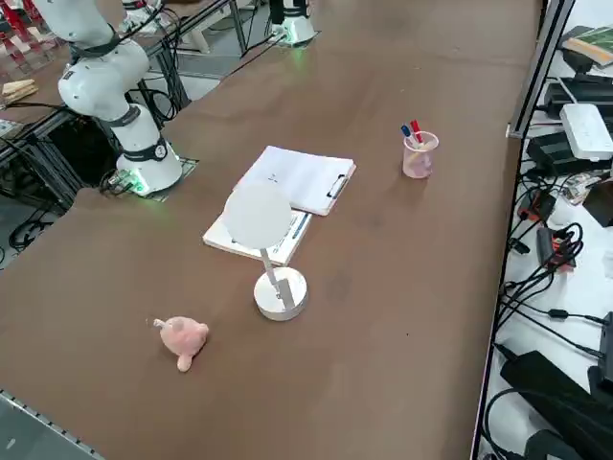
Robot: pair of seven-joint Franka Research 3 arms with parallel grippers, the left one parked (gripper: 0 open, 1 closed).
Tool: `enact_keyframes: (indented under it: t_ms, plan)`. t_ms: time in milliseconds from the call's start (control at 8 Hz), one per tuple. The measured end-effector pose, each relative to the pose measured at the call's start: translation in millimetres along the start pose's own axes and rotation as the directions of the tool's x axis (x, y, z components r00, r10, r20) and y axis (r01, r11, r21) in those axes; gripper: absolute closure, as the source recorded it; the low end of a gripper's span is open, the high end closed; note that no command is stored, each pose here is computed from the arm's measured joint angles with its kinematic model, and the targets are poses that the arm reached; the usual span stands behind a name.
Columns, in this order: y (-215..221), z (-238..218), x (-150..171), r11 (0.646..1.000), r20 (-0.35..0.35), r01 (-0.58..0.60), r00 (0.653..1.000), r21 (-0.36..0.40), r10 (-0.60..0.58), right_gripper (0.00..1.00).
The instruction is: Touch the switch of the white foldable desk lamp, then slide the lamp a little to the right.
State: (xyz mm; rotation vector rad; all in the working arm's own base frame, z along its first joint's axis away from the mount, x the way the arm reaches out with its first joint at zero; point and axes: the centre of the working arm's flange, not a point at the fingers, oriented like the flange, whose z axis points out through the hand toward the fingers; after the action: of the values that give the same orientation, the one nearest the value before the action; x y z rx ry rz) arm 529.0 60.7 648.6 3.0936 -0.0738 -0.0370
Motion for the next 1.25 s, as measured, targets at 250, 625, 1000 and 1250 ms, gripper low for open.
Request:
enact_keyframes:
  t_ms: [250,625,1000,1250]
  plan:
    - [-2,21,17,1.000,0.017,-0.009,1.000,0.001,0.009,0.00]
    - [23,35,26,0.998,0.039,-0.058,0.998,0.002,0.058,0.00]
    - [38,36,30,0.997,0.024,-0.083,0.996,0.011,0.082,0.00]
    - [37,35,32,0.996,0.014,-0.084,0.996,0.039,0.084,0.00]
